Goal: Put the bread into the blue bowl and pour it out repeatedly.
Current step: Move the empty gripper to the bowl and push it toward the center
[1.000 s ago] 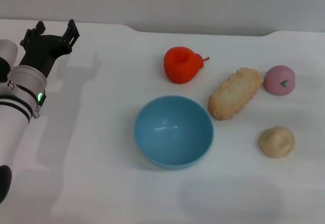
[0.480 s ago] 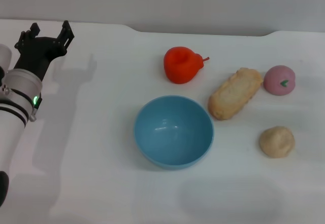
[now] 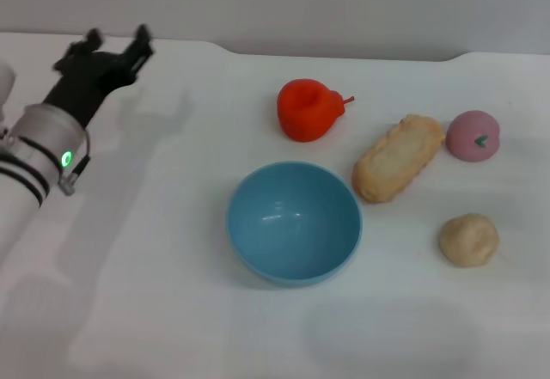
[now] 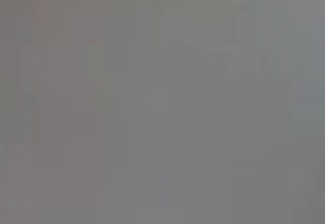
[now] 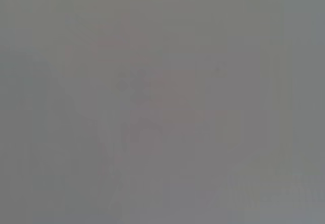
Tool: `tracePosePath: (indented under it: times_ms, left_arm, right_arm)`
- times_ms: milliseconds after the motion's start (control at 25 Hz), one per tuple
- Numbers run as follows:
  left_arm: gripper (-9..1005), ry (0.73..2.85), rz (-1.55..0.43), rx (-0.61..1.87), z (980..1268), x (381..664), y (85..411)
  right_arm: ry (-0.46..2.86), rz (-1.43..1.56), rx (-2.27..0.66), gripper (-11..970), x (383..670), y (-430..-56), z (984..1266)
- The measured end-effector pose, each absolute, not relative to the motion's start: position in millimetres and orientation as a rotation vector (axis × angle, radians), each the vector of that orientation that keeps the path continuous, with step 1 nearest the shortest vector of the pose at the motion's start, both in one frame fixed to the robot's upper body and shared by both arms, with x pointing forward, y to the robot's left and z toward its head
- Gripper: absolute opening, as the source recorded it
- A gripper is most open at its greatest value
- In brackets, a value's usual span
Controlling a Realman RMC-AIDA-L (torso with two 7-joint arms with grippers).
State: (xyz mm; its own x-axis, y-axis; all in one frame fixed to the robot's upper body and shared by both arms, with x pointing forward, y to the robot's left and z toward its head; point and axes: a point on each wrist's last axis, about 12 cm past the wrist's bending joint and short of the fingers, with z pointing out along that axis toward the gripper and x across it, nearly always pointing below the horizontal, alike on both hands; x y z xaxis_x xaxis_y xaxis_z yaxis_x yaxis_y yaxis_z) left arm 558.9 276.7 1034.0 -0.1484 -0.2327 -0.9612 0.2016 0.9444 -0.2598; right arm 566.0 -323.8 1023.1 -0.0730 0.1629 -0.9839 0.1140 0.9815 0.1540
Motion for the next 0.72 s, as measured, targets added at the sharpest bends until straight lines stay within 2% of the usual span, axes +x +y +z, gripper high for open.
tracePosePath:
  times_ms: [240,400,720]
  left_arm:
    - [776,1.779,-0.515,0.144,1058.0,575.4,261.5]
    - [776,1.888,-0.539,0.234,1080.2,580.5,247.4]
    - [775,1.898,-0.443,0.272,1123.7,553.7,232.7]
  right_arm:
    - [1.663,0.047,0.213,420,562.5,-321.6,1019.2]
    - [1.675,0.043,0.217,420,559.1,-322.7,1016.1]
    - [1.683,0.034,0.224,420,554.9,-325.8,1013.4]
